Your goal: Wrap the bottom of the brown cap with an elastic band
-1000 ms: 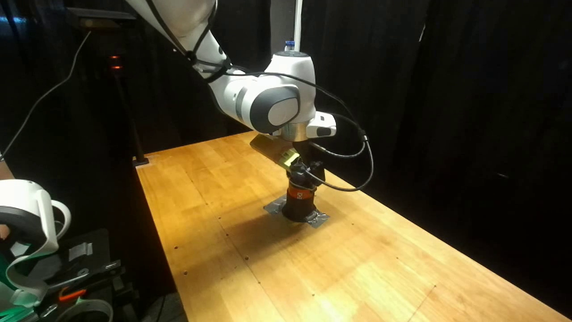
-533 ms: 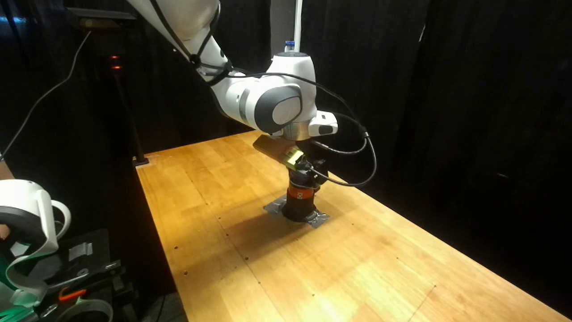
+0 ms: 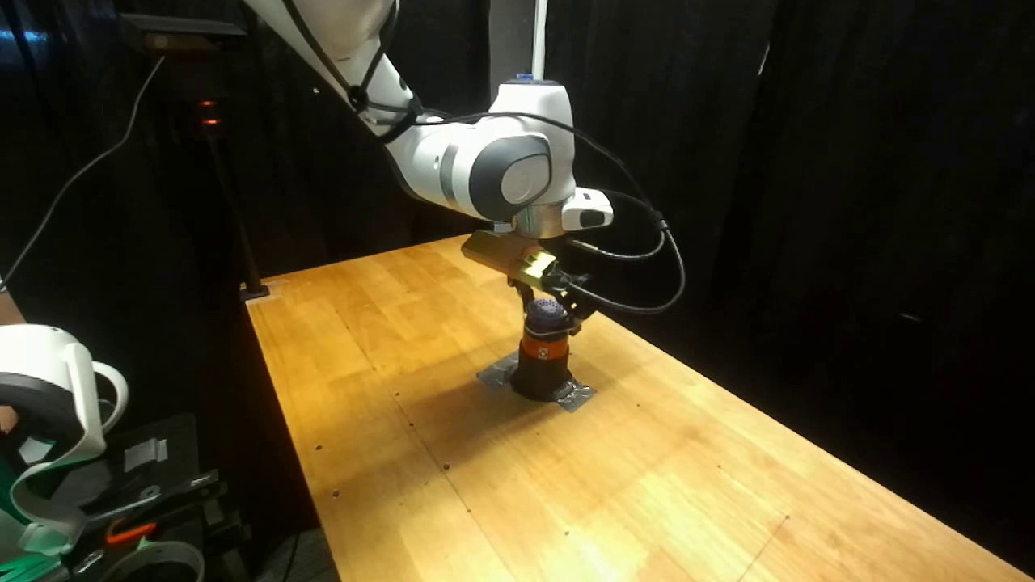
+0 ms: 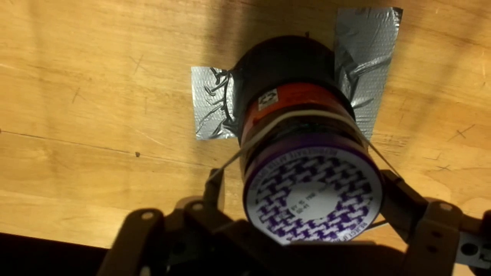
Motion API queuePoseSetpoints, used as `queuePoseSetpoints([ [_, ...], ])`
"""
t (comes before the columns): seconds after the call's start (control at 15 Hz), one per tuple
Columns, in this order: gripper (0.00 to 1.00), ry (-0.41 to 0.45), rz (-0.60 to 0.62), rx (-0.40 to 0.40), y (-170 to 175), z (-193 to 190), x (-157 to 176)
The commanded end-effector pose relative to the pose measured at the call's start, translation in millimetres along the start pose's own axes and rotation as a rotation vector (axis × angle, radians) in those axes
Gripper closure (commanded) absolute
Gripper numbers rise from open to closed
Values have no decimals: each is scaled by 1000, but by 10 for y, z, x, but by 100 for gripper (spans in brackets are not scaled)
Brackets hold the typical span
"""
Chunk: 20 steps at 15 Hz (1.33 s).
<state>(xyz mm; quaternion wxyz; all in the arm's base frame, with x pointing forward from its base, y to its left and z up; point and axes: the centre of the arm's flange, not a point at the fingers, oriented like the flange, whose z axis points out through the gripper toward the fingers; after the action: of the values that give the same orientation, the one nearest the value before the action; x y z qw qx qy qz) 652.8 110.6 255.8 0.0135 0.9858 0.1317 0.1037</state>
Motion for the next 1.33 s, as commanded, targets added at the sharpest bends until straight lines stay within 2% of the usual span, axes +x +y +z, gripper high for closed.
queuePoseSetpoints([
  [0.0, 0, -24, -31, -2, 35, -40, 167],
  [0.4, 0, -37, -91, -9, 62, 73, 353],
  [0.8, 0, -107, -105, -23, 19, 137, 497],
  [1.0, 0, -176, -87, -11, 24, 81, 397],
  [1.27, 0, -304, -64, 37, 162, 80, 48],
])
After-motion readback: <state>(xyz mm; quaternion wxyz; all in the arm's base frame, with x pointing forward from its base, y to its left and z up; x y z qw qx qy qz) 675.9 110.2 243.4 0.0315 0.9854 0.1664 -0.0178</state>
